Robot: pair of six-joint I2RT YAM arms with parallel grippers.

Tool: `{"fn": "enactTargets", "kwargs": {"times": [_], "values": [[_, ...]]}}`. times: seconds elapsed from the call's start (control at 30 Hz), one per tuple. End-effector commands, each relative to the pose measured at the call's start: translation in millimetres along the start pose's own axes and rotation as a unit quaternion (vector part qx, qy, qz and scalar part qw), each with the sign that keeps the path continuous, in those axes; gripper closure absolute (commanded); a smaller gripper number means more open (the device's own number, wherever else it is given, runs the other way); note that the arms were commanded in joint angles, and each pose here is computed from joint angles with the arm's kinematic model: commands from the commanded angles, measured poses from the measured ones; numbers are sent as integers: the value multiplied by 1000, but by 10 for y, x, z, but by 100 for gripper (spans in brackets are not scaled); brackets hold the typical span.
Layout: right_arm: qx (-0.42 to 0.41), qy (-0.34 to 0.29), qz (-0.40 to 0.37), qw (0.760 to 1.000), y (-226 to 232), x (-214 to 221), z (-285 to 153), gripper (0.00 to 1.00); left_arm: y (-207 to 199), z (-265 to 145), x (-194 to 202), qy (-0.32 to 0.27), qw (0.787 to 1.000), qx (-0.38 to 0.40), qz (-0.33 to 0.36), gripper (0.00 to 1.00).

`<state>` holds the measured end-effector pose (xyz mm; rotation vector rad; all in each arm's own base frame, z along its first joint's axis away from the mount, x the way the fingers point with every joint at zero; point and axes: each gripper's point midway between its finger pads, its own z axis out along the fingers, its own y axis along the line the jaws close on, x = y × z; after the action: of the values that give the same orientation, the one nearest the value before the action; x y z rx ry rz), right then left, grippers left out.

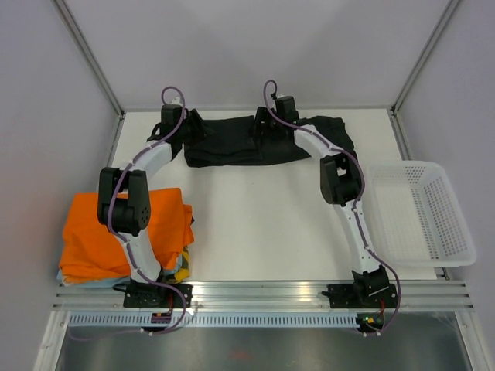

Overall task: Fold and stack the trousers
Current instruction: Fold the trousers

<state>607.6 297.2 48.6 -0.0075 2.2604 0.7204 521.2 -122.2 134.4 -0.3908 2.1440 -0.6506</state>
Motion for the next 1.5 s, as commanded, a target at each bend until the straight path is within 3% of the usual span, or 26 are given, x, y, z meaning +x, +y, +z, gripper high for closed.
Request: {"fn": "enactTargets", "kwargs": {"times": [0.0, 0.23, 0.4, 0.47, 0.7, 1.0, 1.23, 1.37, 1.47], "values": [[-12, -9, -18, 1000, 242, -315, -494, 16, -382, -6, -58, -8, 999, -3, 50, 40], [13, -5, -9, 1000, 246, -360, -1053, 25, -679, 360, 199, 8, 999, 23, 40, 38], [55, -3, 22, 998, -24, -400, -1383, 36, -823, 678, 478, 30, 983, 15, 181, 33], [65, -9, 30, 997, -112, -458, -1551, 40, -784, 771, 551, 40, 981, 9, 189, 33], [108, 5, 26, 994, -412, -250, -1882, 41, -937, 824, 962, 80, 974, 35, 211, 35], [102, 19, 30, 994, -457, -128, -1916, 42, -628, 781, 1676, 152, 966, -3, 208, 41], [77, 31, 43, 996, -401, -47, -1842, 43, -479, 669, 1704, 154, 968, -41, 194, 43], [61, 32, 49, 996, -337, -52, -1819, 43, -690, 535, 1533, 140, 972, -15, 187, 41], [48, 31, 55, 997, -287, -56, -1810, 43, -1071, 283, 1162, 103, 978, 31, 176, 35]]}}
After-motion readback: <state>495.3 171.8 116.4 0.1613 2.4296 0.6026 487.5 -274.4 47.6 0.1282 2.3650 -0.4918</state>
